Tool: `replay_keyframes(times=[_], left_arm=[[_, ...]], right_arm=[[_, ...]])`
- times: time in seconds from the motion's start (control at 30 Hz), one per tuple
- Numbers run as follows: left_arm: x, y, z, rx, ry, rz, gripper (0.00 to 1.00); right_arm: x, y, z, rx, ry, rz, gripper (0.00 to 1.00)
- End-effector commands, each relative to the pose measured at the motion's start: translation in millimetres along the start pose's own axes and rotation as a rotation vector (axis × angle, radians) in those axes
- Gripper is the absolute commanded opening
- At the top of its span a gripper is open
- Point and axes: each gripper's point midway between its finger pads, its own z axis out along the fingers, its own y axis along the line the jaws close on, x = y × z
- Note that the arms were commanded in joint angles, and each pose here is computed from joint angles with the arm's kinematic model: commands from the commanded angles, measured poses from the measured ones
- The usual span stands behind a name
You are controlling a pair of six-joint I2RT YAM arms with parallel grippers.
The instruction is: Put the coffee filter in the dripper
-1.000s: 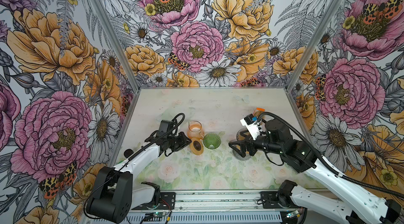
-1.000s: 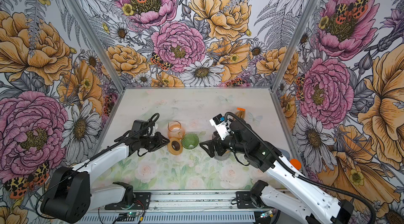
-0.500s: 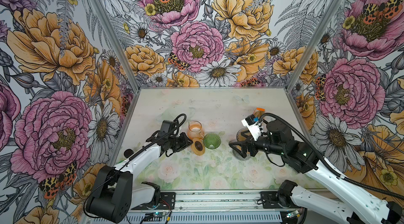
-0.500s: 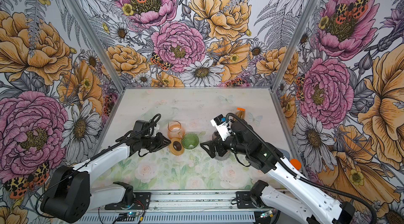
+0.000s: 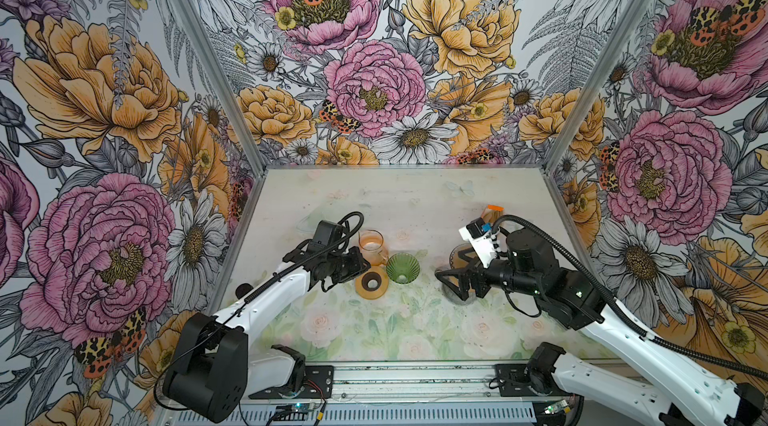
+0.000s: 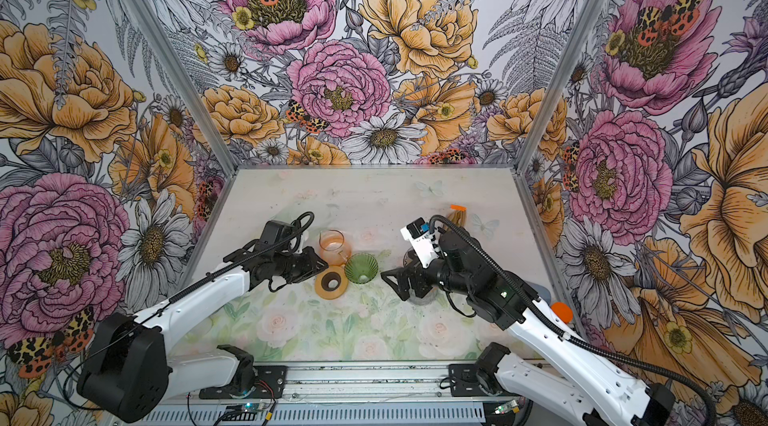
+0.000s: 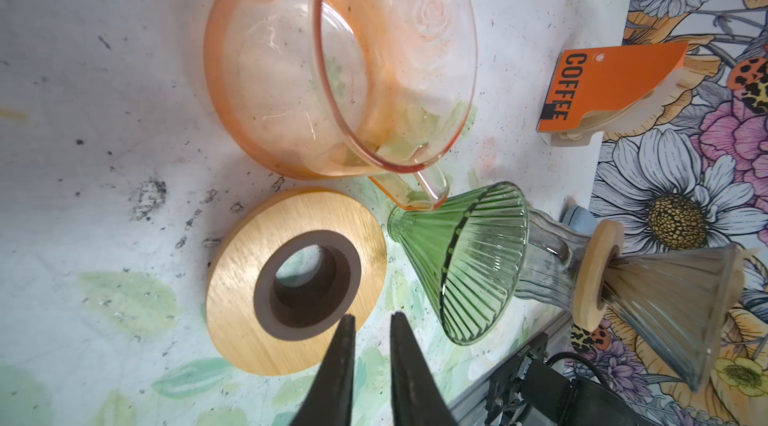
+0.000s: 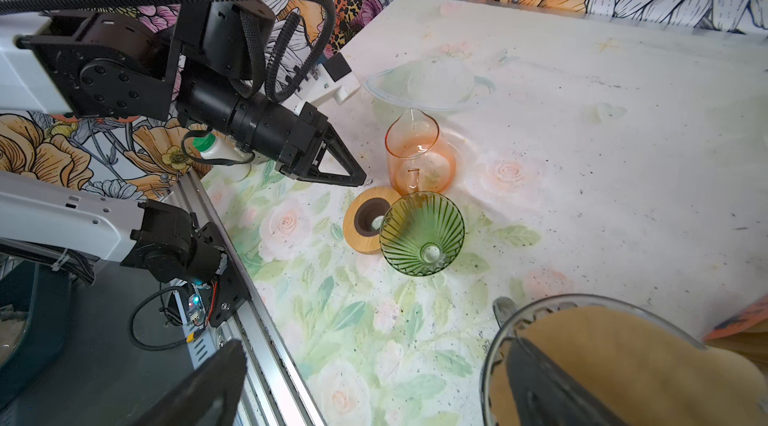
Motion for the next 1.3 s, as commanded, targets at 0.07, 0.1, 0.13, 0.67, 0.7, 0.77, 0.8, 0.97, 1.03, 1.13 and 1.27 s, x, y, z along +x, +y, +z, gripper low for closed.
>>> replay_keyframes(times=[0.07, 0.1, 0.13, 0.67, 0.7, 0.77, 0.8, 0.97, 1.03, 1.13, 1.27], left_arm=[[-4, 3, 2, -0.067, -0.012, 0.033, 0.23], [-5, 4, 1, -0.074, -0.018, 0.031, 0.24], [-5, 7, 0, -0.085, -0.024, 0.027, 0.27], [14, 39, 8, -0.012, 0.006, -0.101, 0.50], [15, 41, 9, -0.017, 0.010, -0.098, 0.53], [16, 47, 11, -0.030, 0.013, -0.103, 0.58], [17, 50, 12, -0.032, 0.017, -0.109, 0.59], [20, 57, 22, -0.004, 0.034, -0.133, 0.60], [21, 58, 25, 0.000, 0.037, -0.134, 0.60], [19, 55, 26, 0.019, 0.033, -0.128, 0.58], [20, 58, 31, 0.022, 0.036, -0.134, 0.55]], right_arm=[[-4, -3, -3, 0.014, -0.033, 0.005, 0.99], [-4, -2, -4, 0.013, -0.035, 0.005, 0.99], [-3, -2, -3, 0.011, -0.032, 0.007, 0.99], [-4, 4, -3, -0.023, -0.027, -0.009, 0.99], [-5, 4, -3, -0.024, -0.027, -0.010, 1.00], [-5, 4, -3, -0.025, -0.028, -0.011, 0.99], [-5, 5, -3, -0.027, -0.028, -0.011, 0.99], [-6, 4, -3, -0.025, -0.025, -0.012, 1.00], [-7, 5, -3, -0.026, -0.027, -0.011, 0.99], [-7, 4, -2, -0.025, -0.024, -0.011, 0.99], [-7, 4, 1, -0.027, -0.015, -0.008, 1.00]])
